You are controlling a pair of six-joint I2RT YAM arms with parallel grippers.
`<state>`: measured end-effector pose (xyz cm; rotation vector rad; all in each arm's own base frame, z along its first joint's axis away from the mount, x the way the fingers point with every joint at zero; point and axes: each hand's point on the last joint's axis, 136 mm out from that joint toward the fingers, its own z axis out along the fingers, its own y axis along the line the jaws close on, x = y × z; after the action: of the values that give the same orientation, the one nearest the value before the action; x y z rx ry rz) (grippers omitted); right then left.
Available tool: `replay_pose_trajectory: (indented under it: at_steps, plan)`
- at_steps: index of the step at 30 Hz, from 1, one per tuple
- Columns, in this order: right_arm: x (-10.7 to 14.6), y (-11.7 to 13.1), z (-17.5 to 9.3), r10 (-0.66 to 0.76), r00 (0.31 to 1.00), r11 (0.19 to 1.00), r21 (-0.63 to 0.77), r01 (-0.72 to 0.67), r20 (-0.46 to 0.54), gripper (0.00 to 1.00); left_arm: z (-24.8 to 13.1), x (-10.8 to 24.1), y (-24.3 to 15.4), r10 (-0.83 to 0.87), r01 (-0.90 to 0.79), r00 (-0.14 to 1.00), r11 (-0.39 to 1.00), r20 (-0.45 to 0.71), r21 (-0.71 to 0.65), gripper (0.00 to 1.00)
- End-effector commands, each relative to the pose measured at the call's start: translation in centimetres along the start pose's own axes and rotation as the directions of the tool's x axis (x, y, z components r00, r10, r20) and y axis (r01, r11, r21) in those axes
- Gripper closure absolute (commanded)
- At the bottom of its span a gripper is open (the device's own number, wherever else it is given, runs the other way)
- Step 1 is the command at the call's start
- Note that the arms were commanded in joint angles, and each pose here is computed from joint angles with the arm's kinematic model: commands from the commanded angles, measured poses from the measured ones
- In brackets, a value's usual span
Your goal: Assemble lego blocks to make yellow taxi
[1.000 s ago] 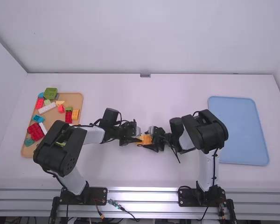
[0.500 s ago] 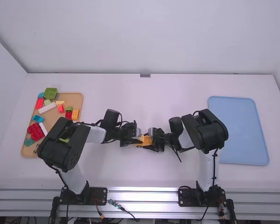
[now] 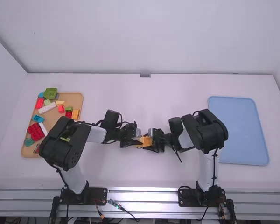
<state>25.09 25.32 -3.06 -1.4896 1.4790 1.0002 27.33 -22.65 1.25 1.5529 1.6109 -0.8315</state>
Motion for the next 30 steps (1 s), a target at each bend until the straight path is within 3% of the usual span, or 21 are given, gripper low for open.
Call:
replay_pose_trajectory:
  at_steps: [1,15,19,21,22,30]
  plan:
    - [0.5,-0.2,0.1,0.01,1.0,1.0,0.009,-0.01,-0.016,0.38,0.3,0.4,-0.5,-0.027,0.028,1.0,0.999,-0.005,0.024,0.98]
    - [0.8,-0.5,0.1,0.021,0.999,0.999,0.025,-0.02,-0.034,0.37,0.2,1.2,-0.2,-0.07,0.07,0.996,0.998,-0.052,-0.002,0.96]
    - [0.8,-0.5,0.1,0.02,0.999,0.999,0.026,-0.019,-0.035,0.36,0.2,1.7,0.0,-0.074,0.073,0.994,0.997,-0.078,-0.017,0.68]
    - [0.8,-0.5,0.1,0.019,0.999,0.999,0.027,-0.018,-0.034,0.36,0.2,1.7,0.0,-0.074,0.073,0.994,0.997,-0.077,-0.016,0.61]
    - [0.8,-0.5,0.1,0.02,0.999,0.999,0.027,-0.019,-0.035,0.35,0.2,1.6,0.0,-0.073,0.072,0.995,0.997,-0.074,-0.015,0.47]
    - [0.8,-0.5,0.1,0.02,0.999,0.999,0.027,-0.019,-0.035,0.34,0.1,1.2,0.4,-0.054,0.052,0.996,0.998,-0.064,-0.028,0.41]
